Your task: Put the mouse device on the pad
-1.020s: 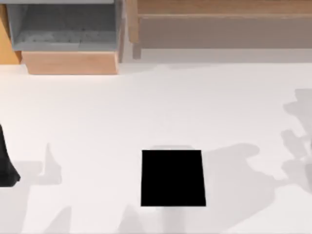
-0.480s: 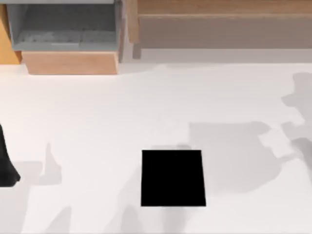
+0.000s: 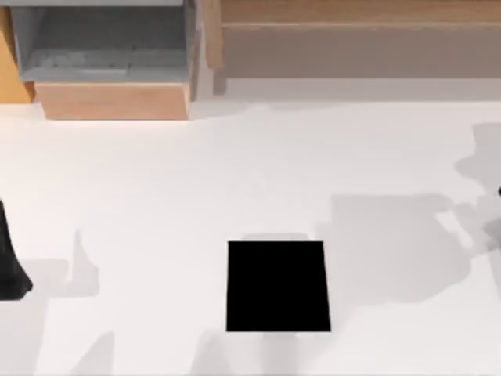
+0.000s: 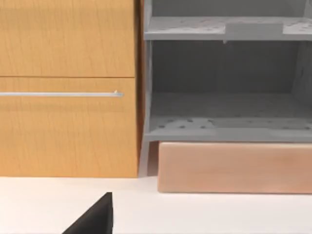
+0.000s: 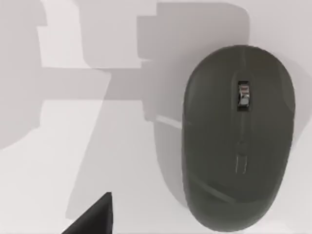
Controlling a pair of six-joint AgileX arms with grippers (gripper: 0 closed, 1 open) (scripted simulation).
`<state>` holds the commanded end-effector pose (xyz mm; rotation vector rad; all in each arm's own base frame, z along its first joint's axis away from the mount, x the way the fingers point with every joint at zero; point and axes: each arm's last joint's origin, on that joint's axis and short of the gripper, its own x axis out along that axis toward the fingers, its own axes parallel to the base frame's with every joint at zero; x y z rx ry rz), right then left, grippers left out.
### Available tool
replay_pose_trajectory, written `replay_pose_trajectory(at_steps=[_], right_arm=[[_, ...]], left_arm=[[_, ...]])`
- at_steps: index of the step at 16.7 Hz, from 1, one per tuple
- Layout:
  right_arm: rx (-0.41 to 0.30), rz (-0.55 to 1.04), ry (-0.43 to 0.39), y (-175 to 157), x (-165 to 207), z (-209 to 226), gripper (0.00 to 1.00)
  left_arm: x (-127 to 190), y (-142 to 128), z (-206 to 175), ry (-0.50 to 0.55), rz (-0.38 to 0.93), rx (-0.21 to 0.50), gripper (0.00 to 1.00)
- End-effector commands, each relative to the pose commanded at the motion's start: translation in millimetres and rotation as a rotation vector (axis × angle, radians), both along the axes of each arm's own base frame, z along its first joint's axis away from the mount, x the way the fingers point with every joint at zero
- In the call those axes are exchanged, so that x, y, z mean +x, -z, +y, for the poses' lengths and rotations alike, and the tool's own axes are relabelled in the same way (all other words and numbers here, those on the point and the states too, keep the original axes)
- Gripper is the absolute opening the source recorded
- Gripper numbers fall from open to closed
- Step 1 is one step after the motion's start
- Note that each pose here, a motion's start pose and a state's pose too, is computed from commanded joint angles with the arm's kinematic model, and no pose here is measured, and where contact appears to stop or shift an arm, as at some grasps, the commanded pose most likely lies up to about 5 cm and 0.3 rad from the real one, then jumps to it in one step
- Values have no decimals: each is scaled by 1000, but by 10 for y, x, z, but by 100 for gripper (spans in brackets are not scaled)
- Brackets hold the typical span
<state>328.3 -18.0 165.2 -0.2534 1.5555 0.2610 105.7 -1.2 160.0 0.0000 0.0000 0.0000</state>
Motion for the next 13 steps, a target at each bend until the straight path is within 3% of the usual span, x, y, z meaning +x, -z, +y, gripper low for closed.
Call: replay_pose_trajectory(at_steps=[6,11,13], right_arm=[[0,-6,-1,639,-18,-2,100],[0,-2,-1,676,-26,-2,100],[0,-2,-1,676,-26,-2,85]], left_arm=[[0,0,0,0,0,0,100],[0,0,0,0,0,0,100],[0,0,0,0,0,0,100]])
